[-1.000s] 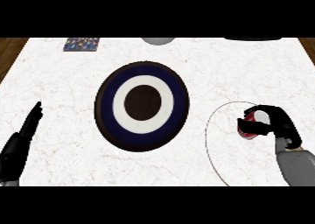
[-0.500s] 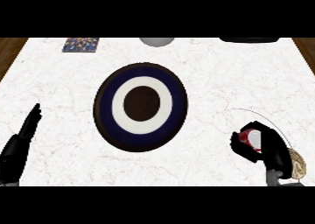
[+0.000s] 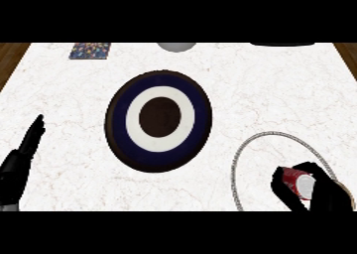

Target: Pick the can from the placemat and place it in the plate

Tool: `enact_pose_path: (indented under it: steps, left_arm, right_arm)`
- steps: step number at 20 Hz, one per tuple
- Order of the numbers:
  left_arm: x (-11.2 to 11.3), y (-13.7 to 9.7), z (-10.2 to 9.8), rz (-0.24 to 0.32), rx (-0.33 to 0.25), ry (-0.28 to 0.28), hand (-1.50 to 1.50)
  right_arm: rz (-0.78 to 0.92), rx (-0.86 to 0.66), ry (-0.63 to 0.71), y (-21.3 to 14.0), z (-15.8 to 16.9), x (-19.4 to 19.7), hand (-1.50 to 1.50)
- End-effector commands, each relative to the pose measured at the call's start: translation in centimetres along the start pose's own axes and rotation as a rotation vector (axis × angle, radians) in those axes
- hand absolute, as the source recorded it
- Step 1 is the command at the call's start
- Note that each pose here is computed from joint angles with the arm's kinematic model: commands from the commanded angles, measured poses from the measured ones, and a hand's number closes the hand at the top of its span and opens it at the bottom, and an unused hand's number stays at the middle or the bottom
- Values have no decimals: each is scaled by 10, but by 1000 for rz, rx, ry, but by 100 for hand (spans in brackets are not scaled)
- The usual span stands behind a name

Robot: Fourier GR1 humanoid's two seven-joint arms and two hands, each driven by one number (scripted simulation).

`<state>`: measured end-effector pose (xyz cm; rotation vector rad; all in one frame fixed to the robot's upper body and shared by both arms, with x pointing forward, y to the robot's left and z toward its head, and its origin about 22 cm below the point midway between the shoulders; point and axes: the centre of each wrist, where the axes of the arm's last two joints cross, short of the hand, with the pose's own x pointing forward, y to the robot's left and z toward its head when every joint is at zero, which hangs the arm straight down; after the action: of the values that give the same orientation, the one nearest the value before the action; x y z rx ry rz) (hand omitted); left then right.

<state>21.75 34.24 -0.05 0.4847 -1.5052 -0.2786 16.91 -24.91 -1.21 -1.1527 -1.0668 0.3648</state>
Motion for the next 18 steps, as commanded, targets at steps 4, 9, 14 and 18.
enact_pose_path:
  steps: [4, 9, 14, 18]
  left_arm:
    - [11, -3, -2, 6, 18, -9, 0]
    - [-5, 11, 3, -1, 2, 0, 0]
    - [6, -22, -2, -2, -3, -25, 0]
    - [5, -5, -7, 1, -23, -14, 0]
  right_arm:
    - [-40, -284, -153, -41, 29, 15, 150]
    - [-181, -295, -384, -73, 68, 57, 150]
    - [-228, -260, -495, -99, 82, 106, 150]
    - [-256, -210, -520, -95, 95, 152, 150]
